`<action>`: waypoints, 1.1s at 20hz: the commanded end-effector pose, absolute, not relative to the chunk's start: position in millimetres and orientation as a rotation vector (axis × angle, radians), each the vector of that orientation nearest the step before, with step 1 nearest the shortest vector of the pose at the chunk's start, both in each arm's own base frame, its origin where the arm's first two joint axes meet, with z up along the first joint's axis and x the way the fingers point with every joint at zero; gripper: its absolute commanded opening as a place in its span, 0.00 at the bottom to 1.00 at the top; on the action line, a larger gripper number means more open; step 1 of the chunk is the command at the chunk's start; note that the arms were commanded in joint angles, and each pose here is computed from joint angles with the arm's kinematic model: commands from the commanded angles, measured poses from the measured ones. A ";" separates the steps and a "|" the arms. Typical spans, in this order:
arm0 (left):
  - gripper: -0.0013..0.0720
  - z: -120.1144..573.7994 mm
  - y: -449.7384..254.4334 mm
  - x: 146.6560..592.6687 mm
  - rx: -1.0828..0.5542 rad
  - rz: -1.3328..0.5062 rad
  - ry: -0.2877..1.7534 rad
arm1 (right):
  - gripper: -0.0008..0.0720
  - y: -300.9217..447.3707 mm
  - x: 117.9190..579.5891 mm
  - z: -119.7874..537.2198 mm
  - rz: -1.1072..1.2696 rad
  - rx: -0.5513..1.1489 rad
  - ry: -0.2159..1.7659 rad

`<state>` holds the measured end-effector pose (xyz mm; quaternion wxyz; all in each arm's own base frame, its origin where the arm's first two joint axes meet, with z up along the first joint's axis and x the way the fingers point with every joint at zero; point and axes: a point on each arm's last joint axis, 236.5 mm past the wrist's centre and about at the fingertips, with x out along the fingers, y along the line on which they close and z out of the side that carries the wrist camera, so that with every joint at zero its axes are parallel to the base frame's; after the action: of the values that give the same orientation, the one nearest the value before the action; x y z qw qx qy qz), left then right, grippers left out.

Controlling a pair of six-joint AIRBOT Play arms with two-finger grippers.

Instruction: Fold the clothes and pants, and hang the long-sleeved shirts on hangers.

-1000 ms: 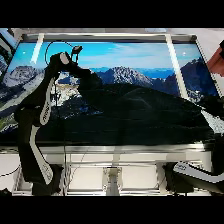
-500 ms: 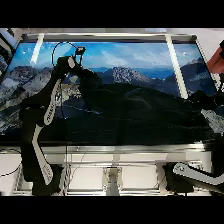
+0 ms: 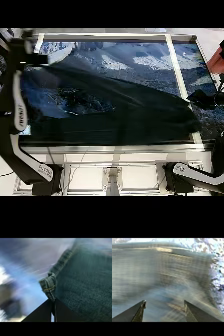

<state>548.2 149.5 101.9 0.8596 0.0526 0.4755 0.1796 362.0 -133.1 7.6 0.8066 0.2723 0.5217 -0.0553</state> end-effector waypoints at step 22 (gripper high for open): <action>0.05 32.3 229.5 412.0 -0.045 0.524 1.462 | 0.69 -63.2 501.2 -89.8 -0.067 0.553 1.289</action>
<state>414.7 225.2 31.7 0.7165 -0.0278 0.6571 0.2324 499.8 -61.4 -79.3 0.7722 0.2566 0.5810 -0.0174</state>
